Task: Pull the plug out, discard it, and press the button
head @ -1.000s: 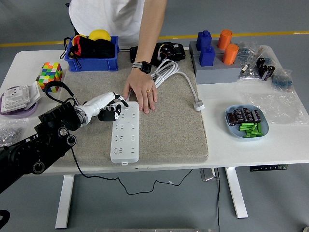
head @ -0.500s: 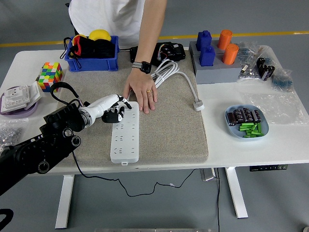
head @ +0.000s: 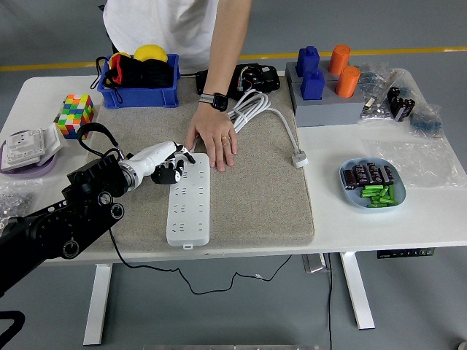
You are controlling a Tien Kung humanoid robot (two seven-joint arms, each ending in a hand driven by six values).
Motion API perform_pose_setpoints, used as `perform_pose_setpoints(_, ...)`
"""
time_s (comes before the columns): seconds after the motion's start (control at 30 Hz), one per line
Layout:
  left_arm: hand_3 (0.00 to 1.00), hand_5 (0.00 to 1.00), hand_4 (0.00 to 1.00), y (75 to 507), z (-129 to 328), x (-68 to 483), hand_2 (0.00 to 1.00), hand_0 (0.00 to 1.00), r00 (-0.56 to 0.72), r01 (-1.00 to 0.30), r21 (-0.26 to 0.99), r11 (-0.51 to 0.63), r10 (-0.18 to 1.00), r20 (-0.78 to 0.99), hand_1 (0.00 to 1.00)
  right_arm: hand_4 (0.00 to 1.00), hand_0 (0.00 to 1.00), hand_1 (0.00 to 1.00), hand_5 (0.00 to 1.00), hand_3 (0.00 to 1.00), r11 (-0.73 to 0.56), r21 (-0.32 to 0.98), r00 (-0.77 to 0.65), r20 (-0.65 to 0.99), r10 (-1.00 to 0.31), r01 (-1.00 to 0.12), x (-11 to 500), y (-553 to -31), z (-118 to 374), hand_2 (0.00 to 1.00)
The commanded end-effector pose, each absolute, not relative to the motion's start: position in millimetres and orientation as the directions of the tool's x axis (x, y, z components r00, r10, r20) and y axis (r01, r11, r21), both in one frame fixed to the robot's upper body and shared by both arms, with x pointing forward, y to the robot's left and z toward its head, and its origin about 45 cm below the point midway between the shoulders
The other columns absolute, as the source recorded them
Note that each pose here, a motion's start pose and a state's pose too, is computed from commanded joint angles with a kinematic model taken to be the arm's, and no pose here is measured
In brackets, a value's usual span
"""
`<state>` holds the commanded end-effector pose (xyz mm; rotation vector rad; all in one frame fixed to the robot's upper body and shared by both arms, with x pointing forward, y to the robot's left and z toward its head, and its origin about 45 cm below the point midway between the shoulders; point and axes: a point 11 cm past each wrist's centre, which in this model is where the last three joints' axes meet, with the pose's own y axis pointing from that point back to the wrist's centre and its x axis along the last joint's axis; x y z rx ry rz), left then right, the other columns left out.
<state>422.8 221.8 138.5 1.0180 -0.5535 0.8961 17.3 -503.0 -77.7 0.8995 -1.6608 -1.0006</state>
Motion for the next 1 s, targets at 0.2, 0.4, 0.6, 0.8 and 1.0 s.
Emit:
perform_pose_setpoints(0.2, 0.665, 0.002, 0.038, 223, 137, 422, 0.121, 0.020, 0.543, -0.840, 0.491, 0.232, 0.365, 0.756, 0.025, 0.746, 0.726, 0.679, 0.607, 0.647, 0.392, 0.914, -0.265, 0.354, -0.897, -0.105, 16, -503, -78, 0.658)
perform_pose_setpoints(0.4, 0.665, 0.002, 0.033, 224, 134, 421, 0.121, 0.019, 0.548, -0.836, 0.497, 0.232, 0.365, 0.753, 0.024, 0.746, 0.726, 0.679, 0.607, 0.647, 0.391, 0.914, -0.267, 0.352, -0.897, -0.107, 17, -502, -78, 0.658)
perform_pose_setpoints(0.6, 0.665, 0.002, 0.030, 221, 136, 420, 0.121, 0.019, 0.547, -0.837, 0.491, 0.243, 0.372, 0.750, 0.023, 0.746, 0.726, 0.679, 0.607, 0.647, 0.389, 0.915, -0.271, 0.350, -0.897, -0.107, 16, -501, -79, 0.658)
perform_pose_setpoints(0.8, 0.662, 0.002, 0.036, 217, 154, 426, 0.122, 0.020, 0.512, -0.859, 0.440, 0.264, 0.400, 0.760, 0.023, 0.745, 0.726, 0.679, 0.606, 0.647, 0.390, 0.915, -0.270, 0.351, -0.897, -0.107, 16, -502, -78, 0.658)
perform_pose_setpoints(1.0, 0.654, 0.002, 0.040, 214, 166, 424, 0.125, 0.021, 0.491, -0.870, 0.401, 0.286, 0.450, 0.746, 0.025, 0.746, 0.726, 0.679, 0.606, 0.647, 0.387, 0.916, -0.270, 0.348, -0.898, -0.105, 16, -500, -79, 0.658)
